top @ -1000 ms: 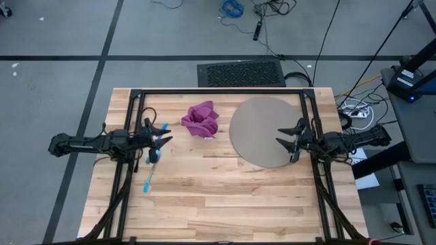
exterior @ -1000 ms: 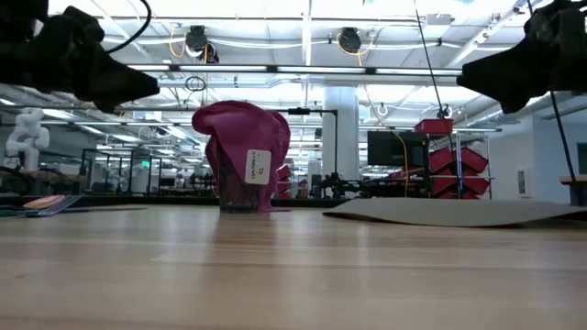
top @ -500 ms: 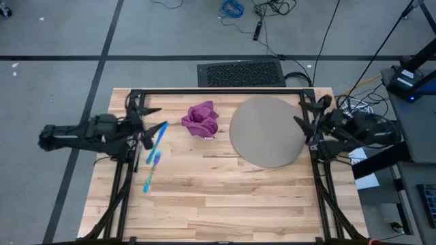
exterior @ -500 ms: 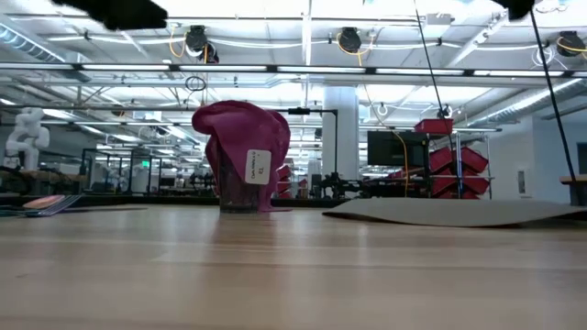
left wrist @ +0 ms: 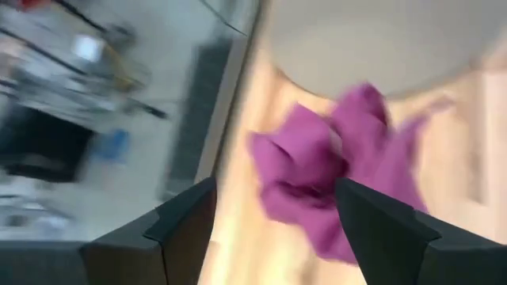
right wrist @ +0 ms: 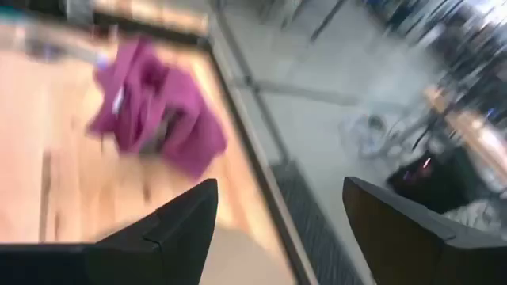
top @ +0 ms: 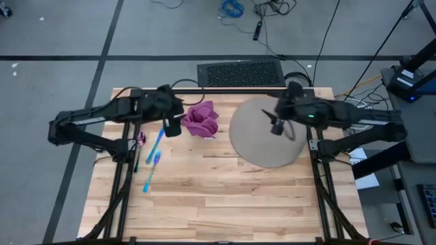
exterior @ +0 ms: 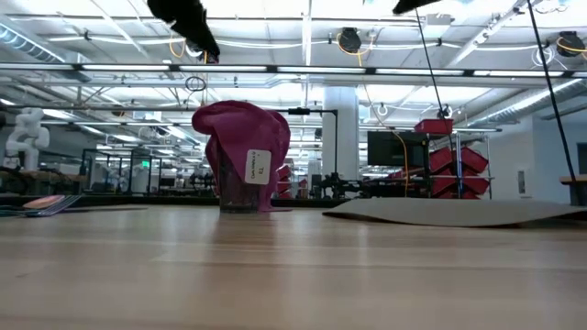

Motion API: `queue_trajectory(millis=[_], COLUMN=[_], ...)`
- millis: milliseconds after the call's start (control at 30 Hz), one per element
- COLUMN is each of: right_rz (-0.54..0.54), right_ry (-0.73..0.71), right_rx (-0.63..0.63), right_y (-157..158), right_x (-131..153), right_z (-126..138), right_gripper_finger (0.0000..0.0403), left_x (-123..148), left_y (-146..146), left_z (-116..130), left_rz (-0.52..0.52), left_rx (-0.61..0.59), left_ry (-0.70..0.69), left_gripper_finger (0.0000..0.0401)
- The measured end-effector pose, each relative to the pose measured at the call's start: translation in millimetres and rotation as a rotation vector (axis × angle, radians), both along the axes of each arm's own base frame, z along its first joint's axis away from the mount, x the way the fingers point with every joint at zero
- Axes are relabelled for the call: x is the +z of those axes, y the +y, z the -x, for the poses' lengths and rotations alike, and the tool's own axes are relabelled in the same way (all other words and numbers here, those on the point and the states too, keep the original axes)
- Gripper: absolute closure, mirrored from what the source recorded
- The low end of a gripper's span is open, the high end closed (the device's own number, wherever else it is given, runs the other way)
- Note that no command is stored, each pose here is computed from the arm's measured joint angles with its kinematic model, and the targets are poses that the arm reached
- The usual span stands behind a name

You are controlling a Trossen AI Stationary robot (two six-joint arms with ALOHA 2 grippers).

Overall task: Set table place
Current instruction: Fold the pink table napkin

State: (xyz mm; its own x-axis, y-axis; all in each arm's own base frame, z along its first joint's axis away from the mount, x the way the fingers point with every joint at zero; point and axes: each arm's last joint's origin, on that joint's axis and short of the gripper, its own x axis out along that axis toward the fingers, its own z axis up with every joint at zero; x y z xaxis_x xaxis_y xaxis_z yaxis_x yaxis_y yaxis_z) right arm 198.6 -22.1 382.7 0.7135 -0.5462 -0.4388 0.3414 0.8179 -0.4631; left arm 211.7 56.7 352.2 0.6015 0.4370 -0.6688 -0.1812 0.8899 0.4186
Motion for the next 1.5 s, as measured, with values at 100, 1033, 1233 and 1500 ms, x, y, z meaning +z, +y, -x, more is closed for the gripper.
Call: queue_trajectory(millis=[100, 1033, 1233, 1500], right_rz=[-0.049, -0.261, -0.284, -0.281], right_ry=[0.088, 0.115, 0.092, 0.064], right_rx=[-0.007, 0.083, 0.099, 0.104], right_y=[-4.7, -7.9, -7.3, -7.4], right_x=[-11.7, -70.0, -72.3, -70.7], right_z=[-7.7, -23.0, -24.9, -27.3], right_gripper_finger=[0.0142, 0.0142, 0.0142, 0.0142], left_x=[-12.3, -71.1, -73.6, -75.0], left_y=[7.8, -5.6, -5.1, -4.9], left_z=[-3.6, -51.6, -53.5, -55.1], left_rz=[0.092, 0.080, 0.076, 0.076], left_rx=[-0.029, -0.156, -0.150, -0.150], left_ry=[0.039, 0.200, 0.210, 0.212], left_gripper_finger=[0.0157, 0.0161, 0.0216, 0.0300])
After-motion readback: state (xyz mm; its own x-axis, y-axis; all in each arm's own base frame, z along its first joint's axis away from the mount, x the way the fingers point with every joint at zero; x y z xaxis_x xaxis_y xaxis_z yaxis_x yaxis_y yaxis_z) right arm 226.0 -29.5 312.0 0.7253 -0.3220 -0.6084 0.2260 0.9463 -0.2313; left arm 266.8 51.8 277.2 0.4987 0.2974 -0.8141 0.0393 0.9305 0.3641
